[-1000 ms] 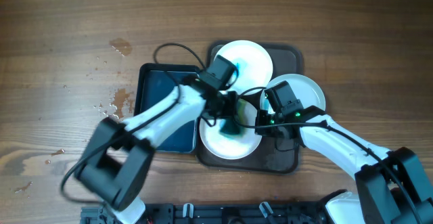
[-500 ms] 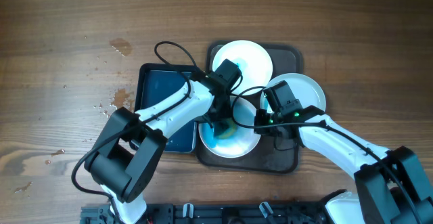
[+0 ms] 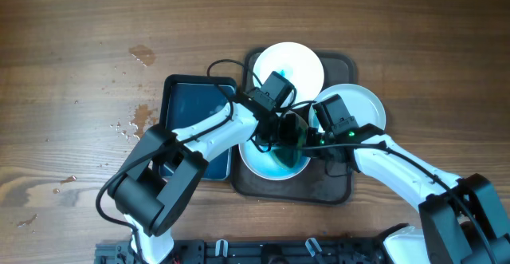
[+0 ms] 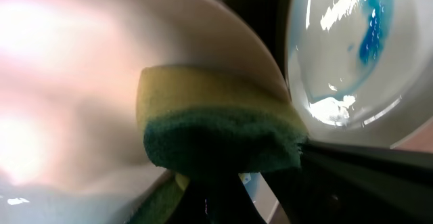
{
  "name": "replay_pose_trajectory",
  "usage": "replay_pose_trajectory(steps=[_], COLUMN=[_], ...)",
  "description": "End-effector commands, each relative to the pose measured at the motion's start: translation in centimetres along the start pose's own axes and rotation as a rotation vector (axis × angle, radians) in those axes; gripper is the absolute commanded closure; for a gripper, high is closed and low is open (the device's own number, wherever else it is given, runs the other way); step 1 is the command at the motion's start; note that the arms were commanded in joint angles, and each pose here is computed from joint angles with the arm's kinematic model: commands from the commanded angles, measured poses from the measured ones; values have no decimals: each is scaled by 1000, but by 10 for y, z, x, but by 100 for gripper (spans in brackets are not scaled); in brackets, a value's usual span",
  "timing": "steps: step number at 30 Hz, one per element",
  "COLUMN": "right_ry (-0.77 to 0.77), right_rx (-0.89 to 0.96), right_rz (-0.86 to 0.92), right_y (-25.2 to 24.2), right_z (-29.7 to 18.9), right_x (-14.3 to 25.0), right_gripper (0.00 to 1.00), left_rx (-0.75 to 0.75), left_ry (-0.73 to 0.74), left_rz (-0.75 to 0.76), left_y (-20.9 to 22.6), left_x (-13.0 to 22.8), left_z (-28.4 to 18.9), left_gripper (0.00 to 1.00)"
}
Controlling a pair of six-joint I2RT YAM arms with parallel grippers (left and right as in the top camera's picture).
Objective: Clean dirty plates on tray and stack at the side
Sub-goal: 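Tilt the plate with the right gripper and scrub it with the left-held sponge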
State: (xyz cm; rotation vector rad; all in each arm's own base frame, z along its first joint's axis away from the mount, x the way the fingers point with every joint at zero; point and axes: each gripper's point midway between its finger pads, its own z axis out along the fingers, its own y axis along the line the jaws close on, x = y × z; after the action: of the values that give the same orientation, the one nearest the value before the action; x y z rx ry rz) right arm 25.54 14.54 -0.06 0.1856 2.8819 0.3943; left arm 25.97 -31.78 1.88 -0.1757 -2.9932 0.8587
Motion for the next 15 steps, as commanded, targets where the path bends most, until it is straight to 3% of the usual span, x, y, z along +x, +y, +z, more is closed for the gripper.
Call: replay_pose_trajectory(steps=[1,6,10,13,15], right_ry=[-5,-7,-8,-6,-7], right_rx=[83,82,80,77,76], right_rz=[15,23,23,22,22], right_y=[-17,-17,-17,-16,-16], right_z=[8,8,8,8,8], right_x=[2,1,1,1,1], right_gripper=[96,96,95,96,96], left_rx=[-29,-359,-672,-775,-741], left_ry=[147,76,-45,-138,-174], left_rz=[-44,-163,-166,-138,-131], left_y=[14,93,146,156,149], left_x=[36,27,16,3,-5], left_z=[11,-23,-68,-90,-89], left_gripper=[96,96,96,96,96])
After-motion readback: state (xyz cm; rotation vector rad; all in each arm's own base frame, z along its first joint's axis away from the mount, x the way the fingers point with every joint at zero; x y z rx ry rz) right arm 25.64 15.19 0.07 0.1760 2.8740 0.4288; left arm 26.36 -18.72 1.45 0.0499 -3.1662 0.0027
